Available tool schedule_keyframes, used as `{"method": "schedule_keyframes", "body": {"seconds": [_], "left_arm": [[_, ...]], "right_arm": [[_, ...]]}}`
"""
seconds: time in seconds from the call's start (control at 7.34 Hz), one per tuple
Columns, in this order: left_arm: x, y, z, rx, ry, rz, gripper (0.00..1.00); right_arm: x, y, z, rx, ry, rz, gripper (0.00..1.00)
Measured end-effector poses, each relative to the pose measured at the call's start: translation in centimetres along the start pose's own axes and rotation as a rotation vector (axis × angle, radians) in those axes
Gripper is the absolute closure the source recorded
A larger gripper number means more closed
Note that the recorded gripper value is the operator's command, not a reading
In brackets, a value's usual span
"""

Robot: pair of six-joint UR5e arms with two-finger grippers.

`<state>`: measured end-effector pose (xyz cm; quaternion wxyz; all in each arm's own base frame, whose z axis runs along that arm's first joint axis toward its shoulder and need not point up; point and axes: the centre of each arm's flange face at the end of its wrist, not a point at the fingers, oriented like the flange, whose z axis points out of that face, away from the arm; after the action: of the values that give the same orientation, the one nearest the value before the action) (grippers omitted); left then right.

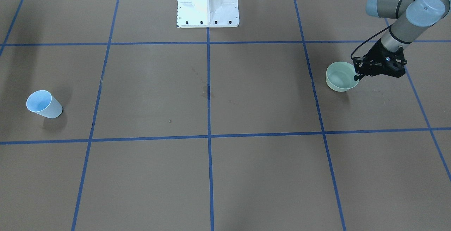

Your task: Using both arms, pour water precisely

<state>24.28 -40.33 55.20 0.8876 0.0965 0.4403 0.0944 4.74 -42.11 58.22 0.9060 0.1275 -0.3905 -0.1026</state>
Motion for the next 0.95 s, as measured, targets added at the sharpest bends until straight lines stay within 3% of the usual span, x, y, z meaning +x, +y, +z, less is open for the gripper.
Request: {"method": "schedule_keyframes", "body": {"seconds": [0.41, 0.95], "left_arm": [[3.7, -2.1, -2.6, -0.009, 0.071, 0.003, 1.00], [16.3, -11.4, -5.4, -0.034, 0.062, -0.076, 1.00]], "right_arm": [[0.0, 0.0, 0.0, 0.000, -0.001, 0.000, 0.00], [0.0, 0.0, 0.0, -0.001, -0.003, 0.001, 0.00]]}}
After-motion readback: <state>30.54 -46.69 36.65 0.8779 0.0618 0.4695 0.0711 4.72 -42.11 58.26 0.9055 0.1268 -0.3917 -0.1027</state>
